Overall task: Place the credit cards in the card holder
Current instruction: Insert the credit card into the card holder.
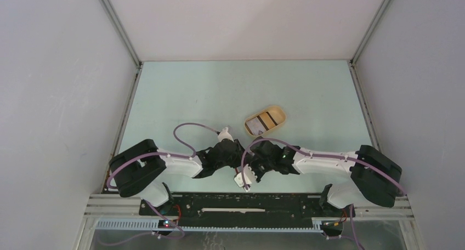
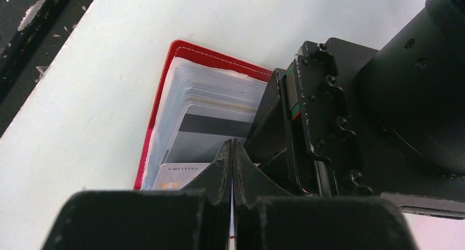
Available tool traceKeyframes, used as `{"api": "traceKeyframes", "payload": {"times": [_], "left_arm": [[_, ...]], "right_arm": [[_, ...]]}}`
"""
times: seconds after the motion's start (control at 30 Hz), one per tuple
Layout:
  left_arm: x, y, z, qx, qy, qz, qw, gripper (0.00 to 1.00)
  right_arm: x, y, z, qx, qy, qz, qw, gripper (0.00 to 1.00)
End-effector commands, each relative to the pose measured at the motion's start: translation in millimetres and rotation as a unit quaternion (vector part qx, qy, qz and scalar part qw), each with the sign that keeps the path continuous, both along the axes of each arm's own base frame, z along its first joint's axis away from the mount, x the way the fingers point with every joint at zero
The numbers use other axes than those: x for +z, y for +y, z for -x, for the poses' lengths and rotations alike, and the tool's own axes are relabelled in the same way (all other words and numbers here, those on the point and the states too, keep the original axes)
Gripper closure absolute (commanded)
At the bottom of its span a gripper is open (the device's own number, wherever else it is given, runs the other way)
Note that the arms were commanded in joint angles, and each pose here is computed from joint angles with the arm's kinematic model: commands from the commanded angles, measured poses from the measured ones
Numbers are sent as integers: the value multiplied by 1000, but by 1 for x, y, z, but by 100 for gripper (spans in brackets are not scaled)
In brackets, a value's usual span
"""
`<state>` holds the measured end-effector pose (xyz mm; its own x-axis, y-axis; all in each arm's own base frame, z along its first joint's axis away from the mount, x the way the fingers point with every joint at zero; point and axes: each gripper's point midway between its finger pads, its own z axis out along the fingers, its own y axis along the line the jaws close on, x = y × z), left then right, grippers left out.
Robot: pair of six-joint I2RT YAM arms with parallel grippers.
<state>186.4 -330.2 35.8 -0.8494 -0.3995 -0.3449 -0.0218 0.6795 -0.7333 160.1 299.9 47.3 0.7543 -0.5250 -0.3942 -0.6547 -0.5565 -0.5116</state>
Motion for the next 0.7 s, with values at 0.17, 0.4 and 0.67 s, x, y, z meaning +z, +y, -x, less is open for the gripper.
{"api": "traceKeyframes", "payload": {"times": [0.17, 0.4, 0.67], "left_arm": [[-60, 48, 26, -16, 48, -124, 991, 69], [-59, 48, 26, -16, 47, -123, 991, 69], [-60, 48, 25, -14, 48, -123, 991, 68]], "right_arm": [[-3, -8, -10, -16, -23, 7, 1000, 100], [-4, -18, -17, -34, -18, 10, 999, 100], [-5, -28, -19, -45, -11, 12, 999, 100]]}}
